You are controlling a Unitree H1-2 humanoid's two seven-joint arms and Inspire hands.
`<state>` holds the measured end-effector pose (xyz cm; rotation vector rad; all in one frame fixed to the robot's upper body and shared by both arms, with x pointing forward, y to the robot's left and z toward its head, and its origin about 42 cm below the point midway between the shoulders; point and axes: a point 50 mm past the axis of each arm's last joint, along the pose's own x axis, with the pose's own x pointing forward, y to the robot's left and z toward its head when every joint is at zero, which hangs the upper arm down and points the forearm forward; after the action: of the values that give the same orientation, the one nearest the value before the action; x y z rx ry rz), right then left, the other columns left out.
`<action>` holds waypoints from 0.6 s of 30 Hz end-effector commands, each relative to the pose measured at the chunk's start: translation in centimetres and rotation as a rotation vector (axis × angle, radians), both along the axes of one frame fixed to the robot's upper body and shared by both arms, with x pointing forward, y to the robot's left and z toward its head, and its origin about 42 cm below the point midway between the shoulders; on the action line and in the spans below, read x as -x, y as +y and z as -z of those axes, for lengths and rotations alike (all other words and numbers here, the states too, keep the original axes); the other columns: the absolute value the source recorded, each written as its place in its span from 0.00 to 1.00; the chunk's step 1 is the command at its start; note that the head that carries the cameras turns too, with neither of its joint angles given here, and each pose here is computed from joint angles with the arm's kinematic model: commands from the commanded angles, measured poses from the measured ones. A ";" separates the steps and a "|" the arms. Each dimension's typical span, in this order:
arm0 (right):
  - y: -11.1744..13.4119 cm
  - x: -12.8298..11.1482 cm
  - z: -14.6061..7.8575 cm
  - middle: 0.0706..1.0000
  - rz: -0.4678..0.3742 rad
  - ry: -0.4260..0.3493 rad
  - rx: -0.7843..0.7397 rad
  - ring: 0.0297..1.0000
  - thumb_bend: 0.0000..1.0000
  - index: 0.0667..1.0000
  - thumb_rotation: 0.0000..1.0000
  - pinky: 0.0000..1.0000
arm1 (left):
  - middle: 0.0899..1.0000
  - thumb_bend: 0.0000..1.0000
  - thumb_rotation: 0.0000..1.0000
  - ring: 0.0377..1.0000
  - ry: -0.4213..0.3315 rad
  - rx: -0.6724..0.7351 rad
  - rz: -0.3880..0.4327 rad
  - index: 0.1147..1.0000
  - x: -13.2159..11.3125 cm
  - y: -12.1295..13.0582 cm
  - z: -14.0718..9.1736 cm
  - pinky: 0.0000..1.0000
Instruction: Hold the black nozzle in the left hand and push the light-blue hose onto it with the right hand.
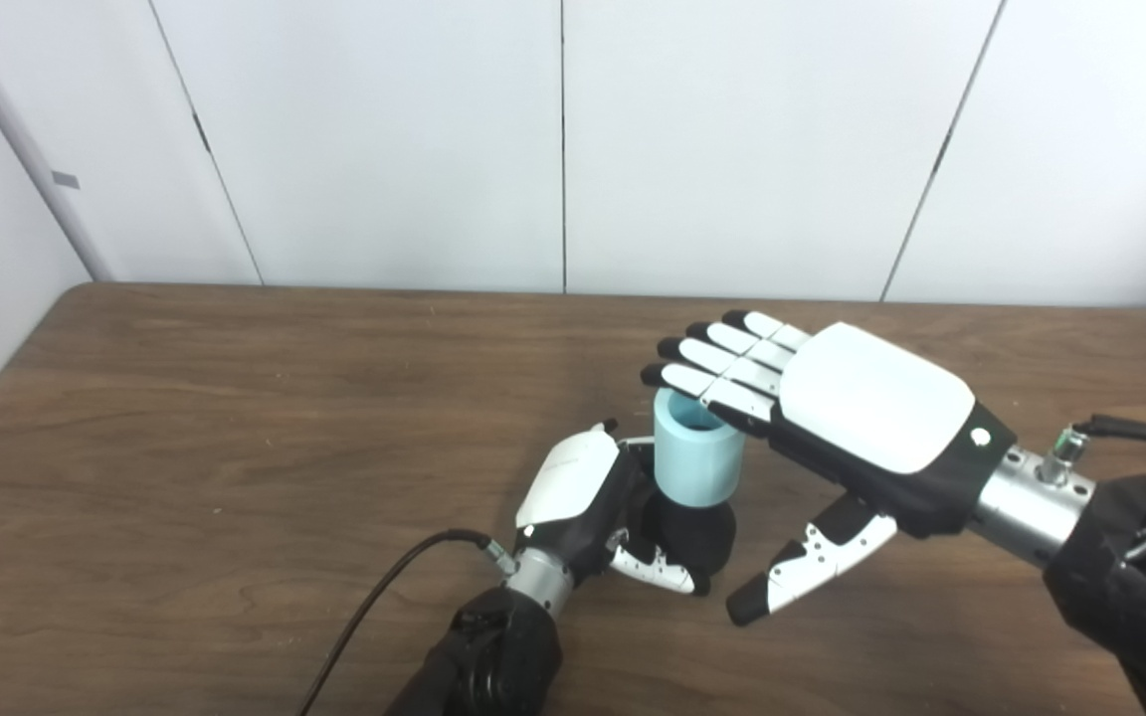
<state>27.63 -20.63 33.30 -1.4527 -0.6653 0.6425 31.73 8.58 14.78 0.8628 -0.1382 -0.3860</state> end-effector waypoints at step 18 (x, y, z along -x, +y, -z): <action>0.2 -0.6 -0.5 1.00 -0.003 -0.075 -0.011 1.00 0.61 1.00 0.90 1.00 | 0.44 0.52 0.00 0.65 0.293 -0.109 0.076 0.42 2.4 0.4 5.7 1.00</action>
<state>28.18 -20.56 32.47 -1.4616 -0.6439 0.6438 31.81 8.58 14.82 0.8695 -0.1423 -0.3893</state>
